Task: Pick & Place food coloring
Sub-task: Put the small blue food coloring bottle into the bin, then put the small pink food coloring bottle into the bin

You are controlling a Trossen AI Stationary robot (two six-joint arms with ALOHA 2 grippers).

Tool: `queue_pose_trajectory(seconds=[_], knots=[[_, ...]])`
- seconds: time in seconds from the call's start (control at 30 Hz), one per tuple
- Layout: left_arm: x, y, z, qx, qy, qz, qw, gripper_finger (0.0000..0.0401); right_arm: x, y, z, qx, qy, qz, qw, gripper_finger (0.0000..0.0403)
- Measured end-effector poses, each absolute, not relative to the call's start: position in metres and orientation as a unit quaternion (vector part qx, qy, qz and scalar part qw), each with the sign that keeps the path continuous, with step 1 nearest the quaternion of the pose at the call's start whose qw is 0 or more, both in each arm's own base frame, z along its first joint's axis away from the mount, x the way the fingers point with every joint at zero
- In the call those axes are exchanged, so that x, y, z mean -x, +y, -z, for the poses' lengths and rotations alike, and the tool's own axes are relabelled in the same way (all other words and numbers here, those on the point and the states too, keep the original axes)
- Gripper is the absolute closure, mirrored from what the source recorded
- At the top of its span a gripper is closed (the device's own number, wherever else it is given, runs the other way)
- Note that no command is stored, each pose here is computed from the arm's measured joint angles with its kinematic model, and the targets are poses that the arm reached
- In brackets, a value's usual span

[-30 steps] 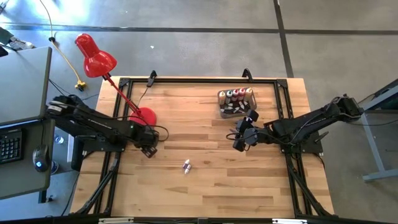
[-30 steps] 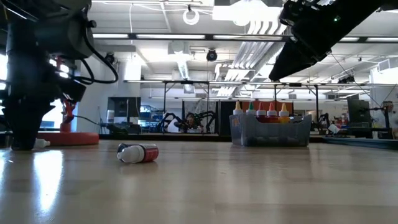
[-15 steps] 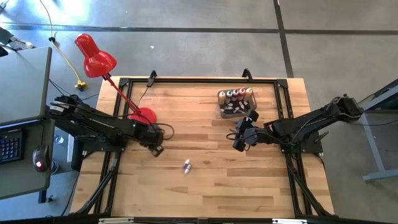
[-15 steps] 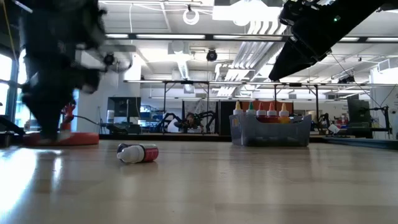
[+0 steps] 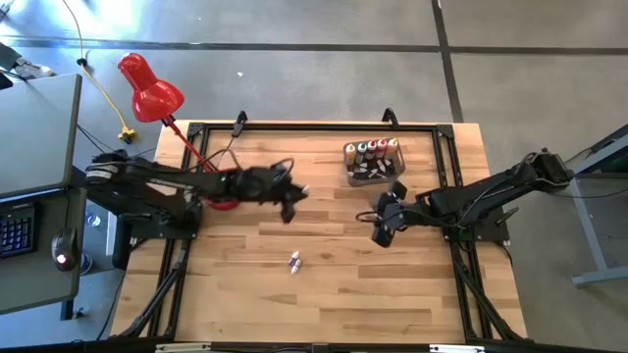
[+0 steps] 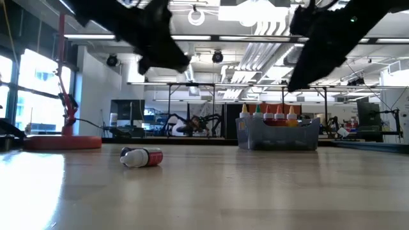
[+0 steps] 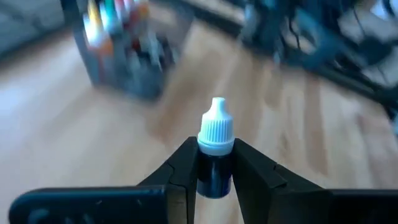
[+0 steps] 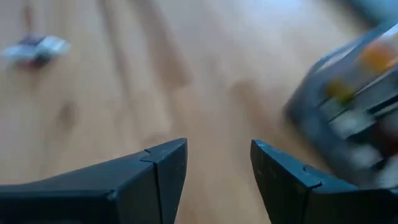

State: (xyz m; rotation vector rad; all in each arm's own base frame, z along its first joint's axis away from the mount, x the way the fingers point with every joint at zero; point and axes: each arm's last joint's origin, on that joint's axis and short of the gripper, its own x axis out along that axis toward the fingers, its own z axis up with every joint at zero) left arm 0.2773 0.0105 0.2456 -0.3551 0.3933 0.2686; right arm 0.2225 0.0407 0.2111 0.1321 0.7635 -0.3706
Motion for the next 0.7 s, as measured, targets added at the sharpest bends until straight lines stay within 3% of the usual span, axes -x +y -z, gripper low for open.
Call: queue_pose_trajectory(seconds=[0.23, 0.47, 0.7], knots=[[-0.35, 0.057, -0.25, 0.06, 0.126, -0.134, 0.981, 0.0327, -0.209, 0.047, -0.201, -0.162, 0.447, 0.171, 0.863, 0.0231], [-0.43, 0.101, -0.222, 0.017, 0.179, -0.13, 0.975, 0.0308, -0.202, 0.053, -0.198, -0.155, 0.468, 0.182, 0.851, 0.0231], [-0.472, 0.145, -0.195, 0.029, 0.255, -0.183, 0.949, 0.0264, -0.2, 0.058, -0.198, -0.144, 0.468, 0.177, 0.854, 0.0231]])
